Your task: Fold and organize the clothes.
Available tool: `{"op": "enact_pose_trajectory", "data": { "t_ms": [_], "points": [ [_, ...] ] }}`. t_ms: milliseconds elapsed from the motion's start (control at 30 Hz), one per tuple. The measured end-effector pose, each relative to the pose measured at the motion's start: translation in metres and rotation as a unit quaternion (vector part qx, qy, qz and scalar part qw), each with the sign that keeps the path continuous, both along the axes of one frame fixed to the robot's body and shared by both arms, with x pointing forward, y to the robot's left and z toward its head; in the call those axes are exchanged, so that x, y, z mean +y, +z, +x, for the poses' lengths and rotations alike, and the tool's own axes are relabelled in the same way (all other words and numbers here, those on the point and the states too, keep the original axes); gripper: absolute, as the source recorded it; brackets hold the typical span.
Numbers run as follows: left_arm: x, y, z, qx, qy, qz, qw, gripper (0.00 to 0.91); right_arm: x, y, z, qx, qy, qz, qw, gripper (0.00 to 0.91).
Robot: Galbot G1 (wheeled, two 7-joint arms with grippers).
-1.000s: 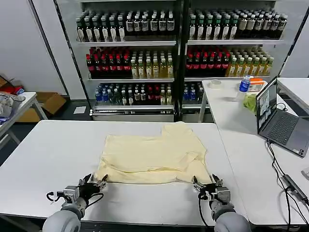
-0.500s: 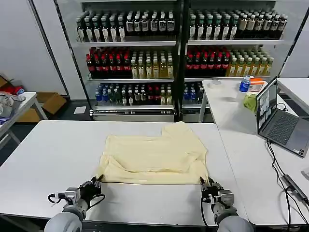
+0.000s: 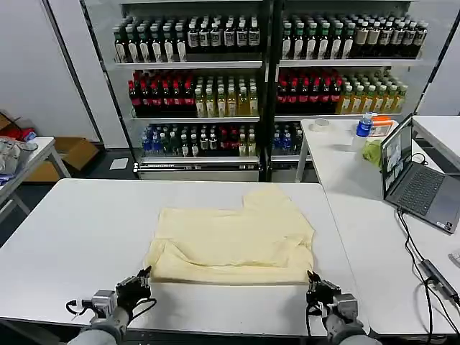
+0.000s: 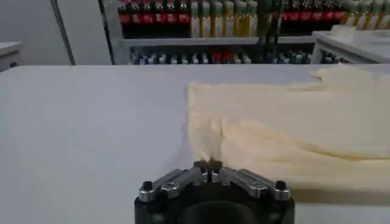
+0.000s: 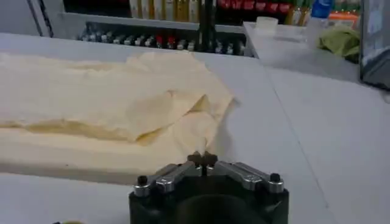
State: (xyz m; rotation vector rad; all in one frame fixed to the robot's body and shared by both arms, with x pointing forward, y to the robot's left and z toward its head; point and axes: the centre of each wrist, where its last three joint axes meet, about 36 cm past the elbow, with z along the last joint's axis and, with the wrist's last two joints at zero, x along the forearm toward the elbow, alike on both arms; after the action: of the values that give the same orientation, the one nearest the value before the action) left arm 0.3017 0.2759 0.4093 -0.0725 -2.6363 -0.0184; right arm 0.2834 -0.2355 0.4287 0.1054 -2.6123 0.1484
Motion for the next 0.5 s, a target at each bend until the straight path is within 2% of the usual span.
{"op": "enact_pose_trajectory", "data": {
  "t_ms": [167,500],
  "points": [
    [-0.005,0.006,-0.023,0.005,0.004,0.001,1.000,0.010,0.000,0.008,-0.020,0.003,0.005,-0.008,1.000,0.000],
    [-0.006,0.016,-0.054,0.026,0.003,0.010,1.000,0.010,0.002,0.015,-0.049,0.030,0.019,-0.021,0.999,0.000]
  ]
}}
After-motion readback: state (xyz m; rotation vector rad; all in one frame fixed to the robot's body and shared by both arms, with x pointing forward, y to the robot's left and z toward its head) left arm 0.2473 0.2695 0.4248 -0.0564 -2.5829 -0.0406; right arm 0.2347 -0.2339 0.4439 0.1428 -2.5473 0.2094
